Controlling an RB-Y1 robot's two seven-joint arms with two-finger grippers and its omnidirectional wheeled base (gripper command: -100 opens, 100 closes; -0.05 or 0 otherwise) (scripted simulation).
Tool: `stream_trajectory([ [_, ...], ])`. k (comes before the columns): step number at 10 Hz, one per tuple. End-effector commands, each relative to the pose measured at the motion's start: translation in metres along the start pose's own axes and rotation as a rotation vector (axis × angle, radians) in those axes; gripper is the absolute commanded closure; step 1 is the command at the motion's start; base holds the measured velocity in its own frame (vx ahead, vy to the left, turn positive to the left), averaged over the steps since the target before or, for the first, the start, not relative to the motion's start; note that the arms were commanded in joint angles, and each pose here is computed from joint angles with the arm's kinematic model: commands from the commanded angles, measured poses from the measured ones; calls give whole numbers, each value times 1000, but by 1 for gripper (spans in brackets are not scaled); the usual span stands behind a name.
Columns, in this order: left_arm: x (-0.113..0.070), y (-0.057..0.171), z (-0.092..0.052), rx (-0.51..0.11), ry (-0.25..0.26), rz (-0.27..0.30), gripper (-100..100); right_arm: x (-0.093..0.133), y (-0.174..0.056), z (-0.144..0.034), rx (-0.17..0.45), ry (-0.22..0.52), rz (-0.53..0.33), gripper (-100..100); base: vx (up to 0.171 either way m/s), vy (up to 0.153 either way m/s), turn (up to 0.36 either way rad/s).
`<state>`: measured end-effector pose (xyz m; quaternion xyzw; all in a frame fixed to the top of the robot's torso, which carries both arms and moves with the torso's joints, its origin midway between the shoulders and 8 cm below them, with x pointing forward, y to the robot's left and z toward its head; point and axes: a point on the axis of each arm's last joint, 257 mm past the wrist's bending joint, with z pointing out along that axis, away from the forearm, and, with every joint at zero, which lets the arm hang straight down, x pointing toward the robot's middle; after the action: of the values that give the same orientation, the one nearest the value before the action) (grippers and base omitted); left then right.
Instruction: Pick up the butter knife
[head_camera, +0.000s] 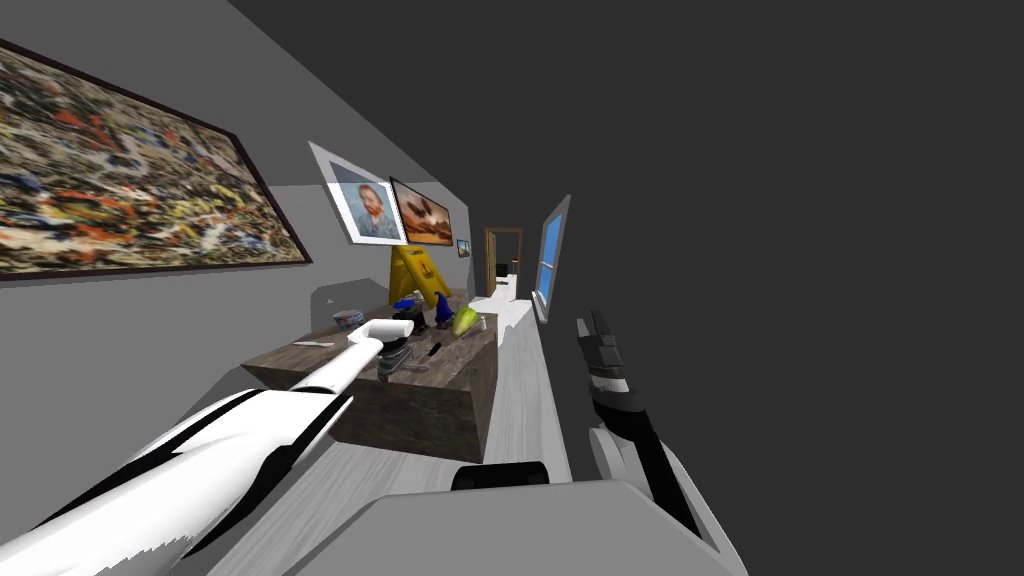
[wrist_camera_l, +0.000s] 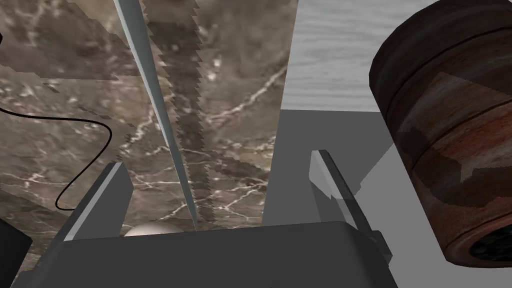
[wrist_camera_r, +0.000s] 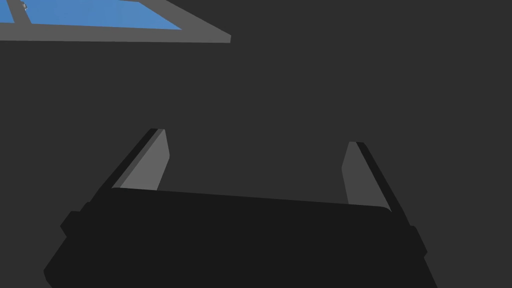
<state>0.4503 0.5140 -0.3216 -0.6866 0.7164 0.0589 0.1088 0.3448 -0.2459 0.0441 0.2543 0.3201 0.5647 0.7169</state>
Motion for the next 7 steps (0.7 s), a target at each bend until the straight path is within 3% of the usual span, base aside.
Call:
stream_trajectory([
  [1, 2, 5, -6, -20, 34, -29, -100, 0, 0, 0, 0, 0, 0, 0, -100, 73, -26],
  [4, 9, 11, -14, -49, 90, -60, -100, 0, 0, 0, 0, 0, 0, 0, -79, 94, -21],
  [7, 24, 14, -22, -71, 153, -67, -100, 0, 0, 0, 0, 0, 0, 0, -40, 147, -28],
])
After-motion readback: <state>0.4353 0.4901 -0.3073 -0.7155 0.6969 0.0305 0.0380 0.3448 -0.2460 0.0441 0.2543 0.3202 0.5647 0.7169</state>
